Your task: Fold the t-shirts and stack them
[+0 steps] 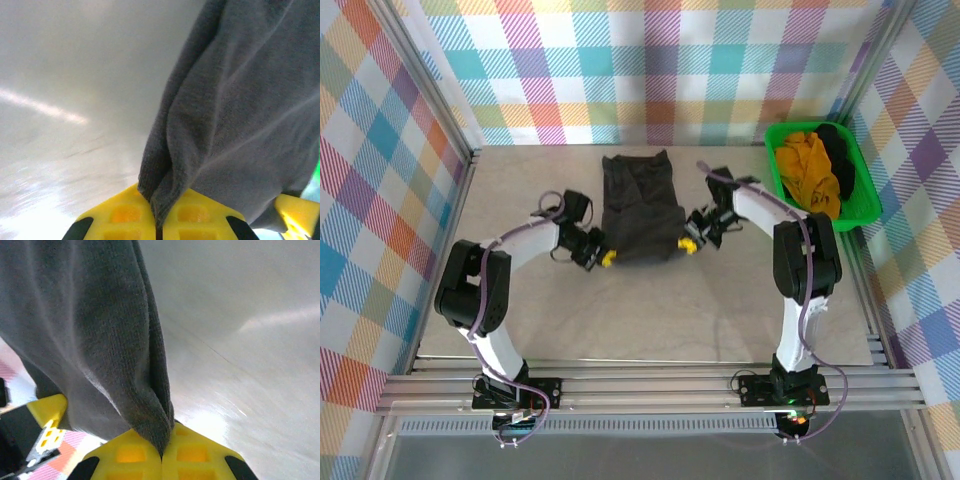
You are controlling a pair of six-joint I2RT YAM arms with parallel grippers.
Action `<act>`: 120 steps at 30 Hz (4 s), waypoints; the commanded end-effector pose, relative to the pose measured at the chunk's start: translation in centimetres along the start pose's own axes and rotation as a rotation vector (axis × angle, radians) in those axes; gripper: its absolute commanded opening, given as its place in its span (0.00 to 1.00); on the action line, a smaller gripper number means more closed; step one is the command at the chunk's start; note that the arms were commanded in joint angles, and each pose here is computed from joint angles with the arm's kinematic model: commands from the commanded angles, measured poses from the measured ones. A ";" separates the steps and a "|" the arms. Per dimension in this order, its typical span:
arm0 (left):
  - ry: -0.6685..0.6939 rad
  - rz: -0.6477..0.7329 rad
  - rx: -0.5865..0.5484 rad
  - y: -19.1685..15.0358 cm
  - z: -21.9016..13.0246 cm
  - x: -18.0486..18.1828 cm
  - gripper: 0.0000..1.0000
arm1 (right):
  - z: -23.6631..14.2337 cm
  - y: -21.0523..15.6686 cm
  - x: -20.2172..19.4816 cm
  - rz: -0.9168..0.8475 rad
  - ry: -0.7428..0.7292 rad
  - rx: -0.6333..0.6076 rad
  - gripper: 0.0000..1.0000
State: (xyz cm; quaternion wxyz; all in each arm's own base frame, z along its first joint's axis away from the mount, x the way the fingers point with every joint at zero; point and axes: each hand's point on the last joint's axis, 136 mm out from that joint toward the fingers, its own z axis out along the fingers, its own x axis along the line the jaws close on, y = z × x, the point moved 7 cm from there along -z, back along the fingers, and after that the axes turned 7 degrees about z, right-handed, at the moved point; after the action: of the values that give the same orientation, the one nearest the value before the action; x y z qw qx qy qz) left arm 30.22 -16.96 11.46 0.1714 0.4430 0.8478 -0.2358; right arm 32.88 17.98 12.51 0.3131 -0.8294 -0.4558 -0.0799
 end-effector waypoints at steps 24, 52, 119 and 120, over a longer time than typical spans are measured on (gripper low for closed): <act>-0.026 -0.001 -0.243 8.3 -8.1 -8.5 0.06 | -7.5 3.2 10.2 0.021 0.165 -0.097 0.00; -0.358 -0.225 -0.375 -0.3 1.7 -13.0 0.86 | -12.1 -0.5 5.0 -0.309 0.479 -0.447 0.73; 0.459 0.162 -1.106 1.4 -20.8 11.4 1.00 | -17.2 -3.1 -9.8 -0.341 -0.163 -1.224 1.00; 0.505 0.199 -1.142 0.8 -20.7 12.6 1.00 | -16.7 -2.8 -11.0 -0.352 -0.182 -1.312 1.00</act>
State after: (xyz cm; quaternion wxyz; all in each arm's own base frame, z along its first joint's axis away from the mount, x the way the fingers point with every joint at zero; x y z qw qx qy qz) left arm 25.68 1.43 24.24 0.2981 0.3681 0.8292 0.2969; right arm 27.38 3.81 24.23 -0.1762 -0.7976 -0.4687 -0.3363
